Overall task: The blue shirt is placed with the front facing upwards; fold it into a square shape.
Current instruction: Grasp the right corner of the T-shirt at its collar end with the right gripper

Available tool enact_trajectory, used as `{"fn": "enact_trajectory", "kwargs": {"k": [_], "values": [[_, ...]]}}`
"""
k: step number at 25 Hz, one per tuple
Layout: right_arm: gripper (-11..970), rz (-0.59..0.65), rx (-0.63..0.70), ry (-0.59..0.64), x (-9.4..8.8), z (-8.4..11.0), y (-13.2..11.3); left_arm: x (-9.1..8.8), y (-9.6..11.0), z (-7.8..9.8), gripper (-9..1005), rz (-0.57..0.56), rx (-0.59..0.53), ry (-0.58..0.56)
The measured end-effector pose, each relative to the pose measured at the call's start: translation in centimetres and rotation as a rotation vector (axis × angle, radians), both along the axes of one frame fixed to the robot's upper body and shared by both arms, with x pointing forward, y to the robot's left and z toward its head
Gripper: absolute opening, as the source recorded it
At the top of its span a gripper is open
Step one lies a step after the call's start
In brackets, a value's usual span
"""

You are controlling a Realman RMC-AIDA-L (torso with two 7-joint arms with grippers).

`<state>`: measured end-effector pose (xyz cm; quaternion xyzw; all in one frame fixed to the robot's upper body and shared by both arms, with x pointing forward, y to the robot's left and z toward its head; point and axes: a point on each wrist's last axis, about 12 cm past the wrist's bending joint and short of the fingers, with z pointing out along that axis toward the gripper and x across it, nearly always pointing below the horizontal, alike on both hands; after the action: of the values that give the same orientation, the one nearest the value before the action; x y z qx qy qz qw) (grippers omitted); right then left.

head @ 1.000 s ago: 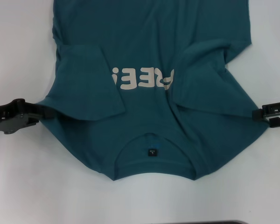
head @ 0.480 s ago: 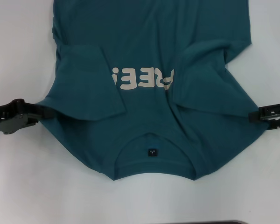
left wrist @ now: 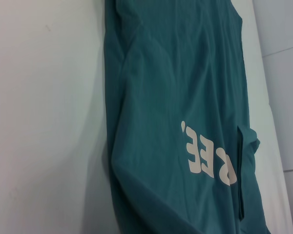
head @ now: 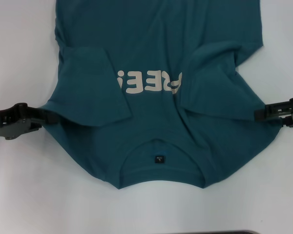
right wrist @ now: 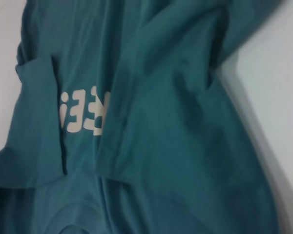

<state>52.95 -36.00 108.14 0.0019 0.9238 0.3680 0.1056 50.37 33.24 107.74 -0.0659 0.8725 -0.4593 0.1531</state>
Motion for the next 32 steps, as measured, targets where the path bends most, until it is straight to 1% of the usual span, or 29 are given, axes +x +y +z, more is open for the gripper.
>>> {"fn": "enact_trajectory", "kwargs": {"k": [6,18,28,32], "values": [[920,-0.003,0.018,-0.024,0.3,0.2,0.3,0.0,0.0,0.0,48,0.002,-0.001,-0.001],[920,0.009,0.026,-0.020,0.5,0.2,0.9,0.3,0.1,0.2,49,0.004,0.001,-0.008],[916,-0.020,0.014,0.008,0.2,0.3,-0.1,0.4,0.0,0.2,48,0.005,0.002,-0.010],[913,-0.024,0.013,0.008,0.1,0.2,-0.1,0.4,0.0,0.2,49,0.005,0.002,-0.010]]}}
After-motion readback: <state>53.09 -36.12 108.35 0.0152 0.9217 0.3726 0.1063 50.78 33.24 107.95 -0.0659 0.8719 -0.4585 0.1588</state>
